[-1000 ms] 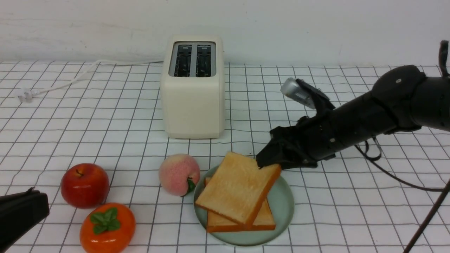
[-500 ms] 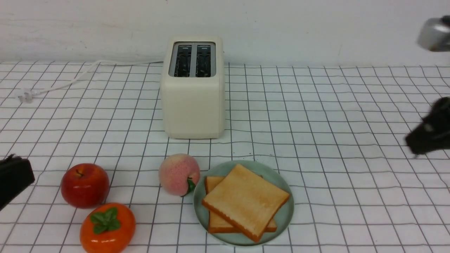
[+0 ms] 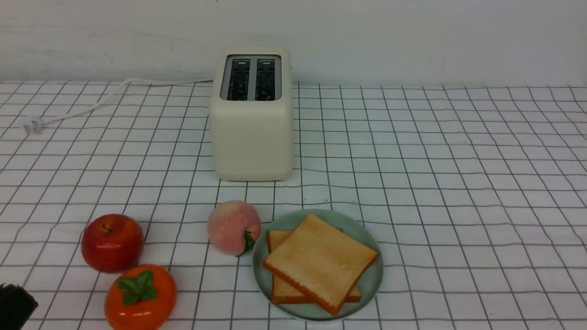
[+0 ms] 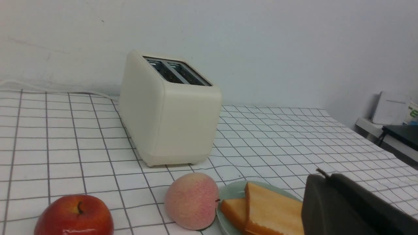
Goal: Take toasted bread from bread machine on white checkered table place on plate.
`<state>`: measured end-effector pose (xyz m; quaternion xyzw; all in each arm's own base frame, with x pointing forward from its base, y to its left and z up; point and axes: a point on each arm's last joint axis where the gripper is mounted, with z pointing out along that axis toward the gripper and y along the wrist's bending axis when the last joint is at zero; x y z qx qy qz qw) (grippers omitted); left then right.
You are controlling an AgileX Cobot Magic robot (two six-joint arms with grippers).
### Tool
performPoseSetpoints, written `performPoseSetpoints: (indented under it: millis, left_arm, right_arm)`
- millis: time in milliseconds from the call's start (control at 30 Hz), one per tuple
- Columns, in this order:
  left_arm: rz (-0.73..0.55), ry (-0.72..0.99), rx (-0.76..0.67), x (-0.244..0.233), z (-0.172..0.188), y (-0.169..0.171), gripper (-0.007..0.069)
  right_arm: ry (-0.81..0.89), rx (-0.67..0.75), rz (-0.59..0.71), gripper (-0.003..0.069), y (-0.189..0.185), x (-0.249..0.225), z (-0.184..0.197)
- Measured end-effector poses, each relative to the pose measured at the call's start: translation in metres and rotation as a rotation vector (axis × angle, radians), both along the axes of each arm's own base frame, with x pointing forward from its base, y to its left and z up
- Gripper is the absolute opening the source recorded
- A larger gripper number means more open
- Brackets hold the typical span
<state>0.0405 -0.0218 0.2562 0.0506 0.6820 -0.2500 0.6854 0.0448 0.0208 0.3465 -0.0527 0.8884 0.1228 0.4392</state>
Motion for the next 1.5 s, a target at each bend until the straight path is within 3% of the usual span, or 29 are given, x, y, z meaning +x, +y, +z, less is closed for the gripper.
performPoseSetpoints:
  millis: [167,300,667,800,1033,1500]
  left_arm:
    - [0.016,0.041,0.008,0.007,-0.025,-0.001,-0.0013]
    - [0.024,0.089,0.026,0.009,-0.04,-0.002,-0.0013]
    - [-0.007,0.18,0.063,0.01,-0.06,-0.004,-0.0013]
    - [-0.007,0.181,0.064,0.01,-0.06,-0.004,-0.0013]
    - [-0.008,0.184,0.064,0.01,-0.06,-0.004,-0.0013]
    - [-0.009,0.186,0.065,0.01,-0.061,-0.004,-0.0005]
  right_arm:
    - [-0.2,0.166,-0.121,0.0001,-0.001,0.021,-0.036]
    - [-0.263,0.204,-0.173,0.0002,-0.002,0.035,-0.068]
    - [-0.109,0.166,-0.212,0.001,-0.005,0.033,-0.152]
    - [-0.171,0.111,-0.198,0.0004,-0.008,0.024,-0.17]
    - [-0.332,-0.016,-0.174,-0.002,-0.015,0.008,-0.174]
    - [-0.338,-0.036,-0.177,-0.0018,-0.017,0.007,-0.173]
